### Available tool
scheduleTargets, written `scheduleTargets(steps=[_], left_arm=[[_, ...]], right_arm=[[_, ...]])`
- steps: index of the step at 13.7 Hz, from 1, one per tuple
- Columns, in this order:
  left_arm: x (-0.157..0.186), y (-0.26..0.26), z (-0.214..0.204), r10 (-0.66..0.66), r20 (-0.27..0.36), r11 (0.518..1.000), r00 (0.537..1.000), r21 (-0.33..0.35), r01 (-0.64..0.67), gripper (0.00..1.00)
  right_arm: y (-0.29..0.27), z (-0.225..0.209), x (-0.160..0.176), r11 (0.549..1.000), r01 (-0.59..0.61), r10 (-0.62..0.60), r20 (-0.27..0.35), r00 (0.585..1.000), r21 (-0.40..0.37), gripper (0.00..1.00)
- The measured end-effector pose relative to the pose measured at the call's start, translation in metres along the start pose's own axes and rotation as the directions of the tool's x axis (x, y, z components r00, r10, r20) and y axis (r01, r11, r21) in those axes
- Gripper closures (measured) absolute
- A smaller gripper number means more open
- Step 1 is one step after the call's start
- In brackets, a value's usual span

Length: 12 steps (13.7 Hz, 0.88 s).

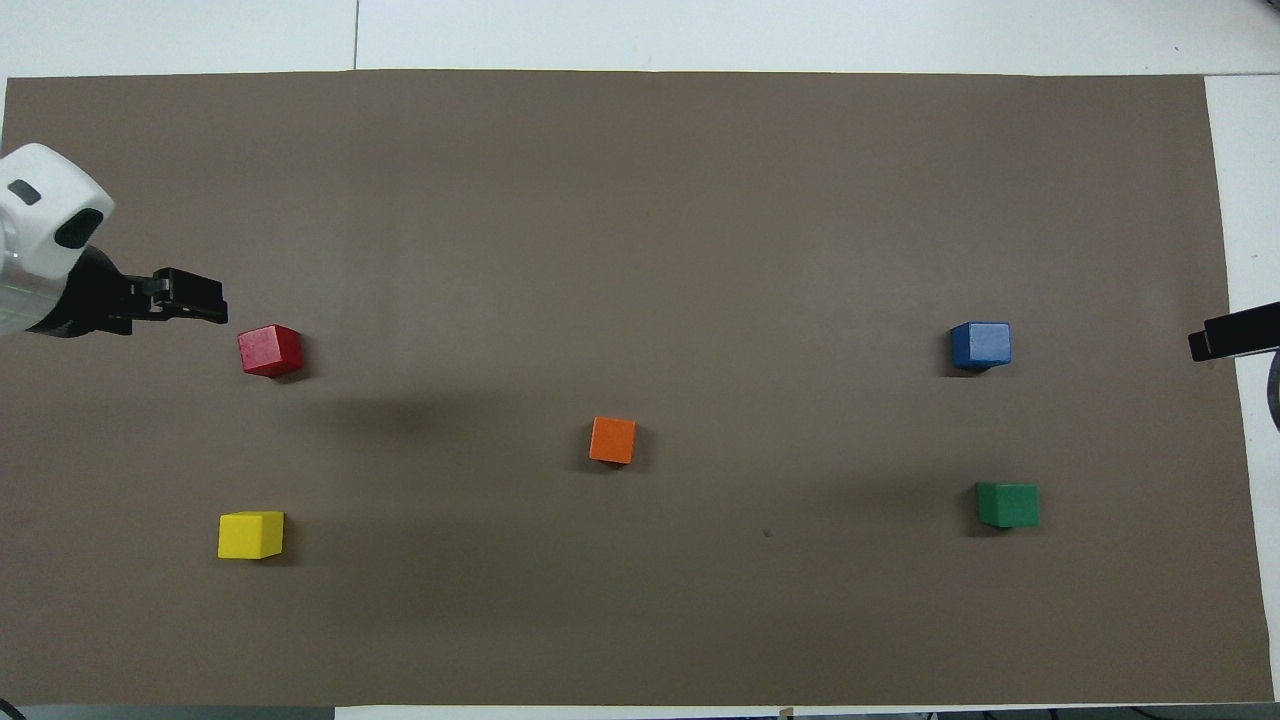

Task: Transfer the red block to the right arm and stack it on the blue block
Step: 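Move the left gripper down onto the red cube and close it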

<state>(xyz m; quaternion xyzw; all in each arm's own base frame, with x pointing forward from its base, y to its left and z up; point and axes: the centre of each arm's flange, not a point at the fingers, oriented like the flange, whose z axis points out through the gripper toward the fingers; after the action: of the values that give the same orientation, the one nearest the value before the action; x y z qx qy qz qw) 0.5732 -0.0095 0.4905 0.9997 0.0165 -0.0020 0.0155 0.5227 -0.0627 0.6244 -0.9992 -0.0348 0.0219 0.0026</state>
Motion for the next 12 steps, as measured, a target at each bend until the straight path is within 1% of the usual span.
scheduleTargets(steps=[3, 6, 7, 10, 12], left_arm=[[0.017, -0.010, 0.060, -0.007, -0.032, 1.000, 0.999, 0.012, 0.007, 0.00], [0.017, -0.017, 0.110, -0.002, -0.029, 1.000, 1.000, 0.029, 0.003, 0.00], [0.015, -0.018, 0.118, -0.003, -0.031, 1.000, 1.000, 0.030, 0.004, 0.00], [0.003, -0.024, 0.145, -0.010, -0.057, 1.000, 0.998, 0.029, 0.012, 0.00], [-0.006, -0.028, 0.162, -0.035, -0.047, 0.999, 0.998, 0.028, 0.037, 0.00]], right_arm=[[0.002, 0.001, 0.000, 1.000, -0.004, 0.004, 0.001, 1.000, 0.000, 0.00], [0.001, 0.012, -0.001, 1.000, 0.001, -0.001, 0.009, 1.000, 0.007, 0.00], [-0.001, 0.021, 0.000, 1.000, 0.007, -0.007, 0.005, 1.000, 0.023, 0.00], [-0.010, 0.058, 0.003, 0.993, 0.004, -0.003, -0.005, 1.000, 0.115, 0.00], [-0.017, 0.072, 0.005, 0.982, -0.006, 0.008, -0.007, 1.000, 0.187, 0.00]])
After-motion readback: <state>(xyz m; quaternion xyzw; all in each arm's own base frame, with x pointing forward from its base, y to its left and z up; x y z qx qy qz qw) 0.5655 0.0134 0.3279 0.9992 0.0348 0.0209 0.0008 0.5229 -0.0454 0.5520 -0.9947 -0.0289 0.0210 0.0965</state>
